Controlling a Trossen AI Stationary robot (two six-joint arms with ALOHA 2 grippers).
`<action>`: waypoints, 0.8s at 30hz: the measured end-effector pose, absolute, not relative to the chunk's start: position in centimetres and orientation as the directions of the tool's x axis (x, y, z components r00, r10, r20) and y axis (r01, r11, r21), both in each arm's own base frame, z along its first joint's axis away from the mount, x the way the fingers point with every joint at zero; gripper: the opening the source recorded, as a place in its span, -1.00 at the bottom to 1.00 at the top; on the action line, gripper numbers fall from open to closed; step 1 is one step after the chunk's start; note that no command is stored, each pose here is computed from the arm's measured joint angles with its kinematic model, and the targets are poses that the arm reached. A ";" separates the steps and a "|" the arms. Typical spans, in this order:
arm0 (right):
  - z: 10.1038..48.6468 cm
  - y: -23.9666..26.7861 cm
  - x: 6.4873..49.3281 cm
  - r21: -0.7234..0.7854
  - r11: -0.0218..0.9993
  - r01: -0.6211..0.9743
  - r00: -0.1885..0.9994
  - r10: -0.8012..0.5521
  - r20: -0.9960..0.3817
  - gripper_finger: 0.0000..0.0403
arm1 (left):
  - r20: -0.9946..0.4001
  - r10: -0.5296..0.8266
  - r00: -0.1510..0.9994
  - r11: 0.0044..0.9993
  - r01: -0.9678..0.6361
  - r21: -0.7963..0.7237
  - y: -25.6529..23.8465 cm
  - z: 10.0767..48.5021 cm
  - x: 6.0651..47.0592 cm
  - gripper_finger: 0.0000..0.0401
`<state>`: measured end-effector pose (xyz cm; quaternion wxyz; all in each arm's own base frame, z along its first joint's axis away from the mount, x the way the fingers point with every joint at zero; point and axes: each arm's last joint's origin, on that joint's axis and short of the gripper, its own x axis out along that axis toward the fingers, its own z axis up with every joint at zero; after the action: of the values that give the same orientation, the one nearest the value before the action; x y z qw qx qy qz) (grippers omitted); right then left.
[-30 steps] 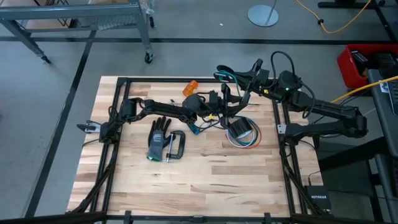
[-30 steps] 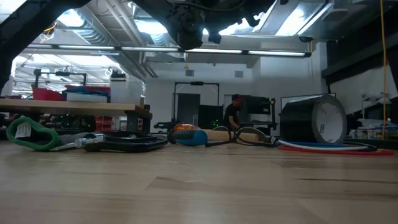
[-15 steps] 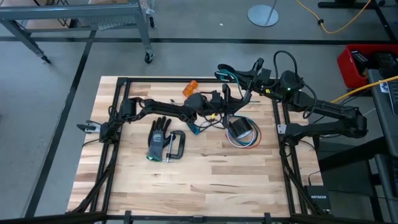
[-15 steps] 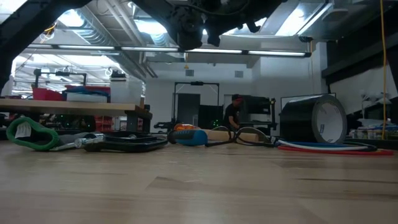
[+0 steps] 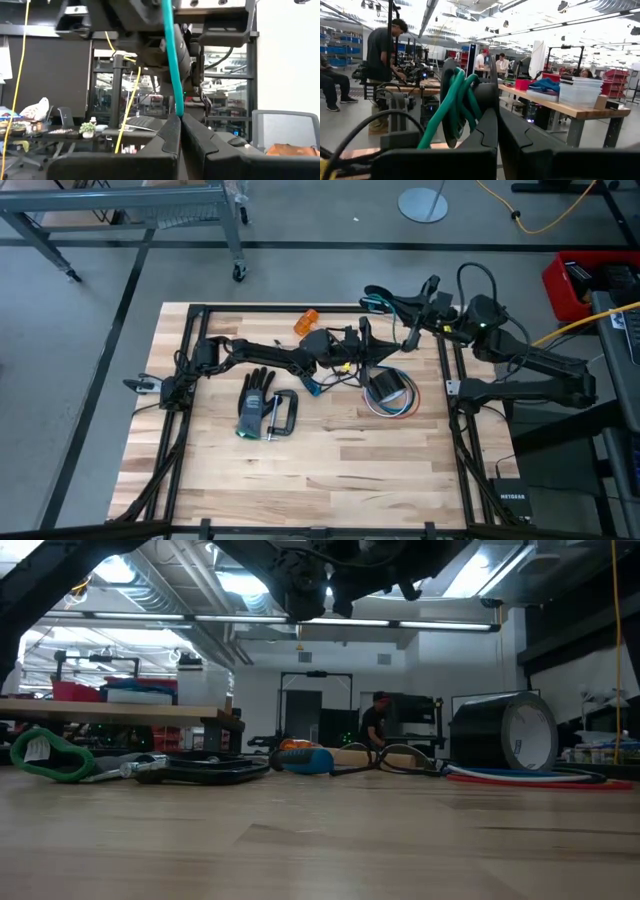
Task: Coil cords
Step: Coil the green wire onto the spool
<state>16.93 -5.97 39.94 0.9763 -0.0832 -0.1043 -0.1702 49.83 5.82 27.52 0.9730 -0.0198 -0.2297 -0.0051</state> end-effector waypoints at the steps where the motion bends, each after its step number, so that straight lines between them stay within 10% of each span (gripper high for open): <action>1: 40.0 -5.8 16.5 -0.127 0.929 0.349 0.922 -0.316 0.223 -1.00 | 0.436 0.001 0.900 0.999 0.022 -0.047 5.9 27.4 49.9 -1.00; 24: 36.8 -3.7 11.1 0.018 0.962 0.272 0.949 -0.265 -0.170 -1.00 | 0.291 0.043 0.956 0.977 0.020 -0.212 8.3 26.0 50.1 -1.00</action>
<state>11.09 -3.72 36.83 0.9870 0.0208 0.0831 -0.1360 50.07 8.34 26.03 0.9831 -0.1069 -0.1486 0.0059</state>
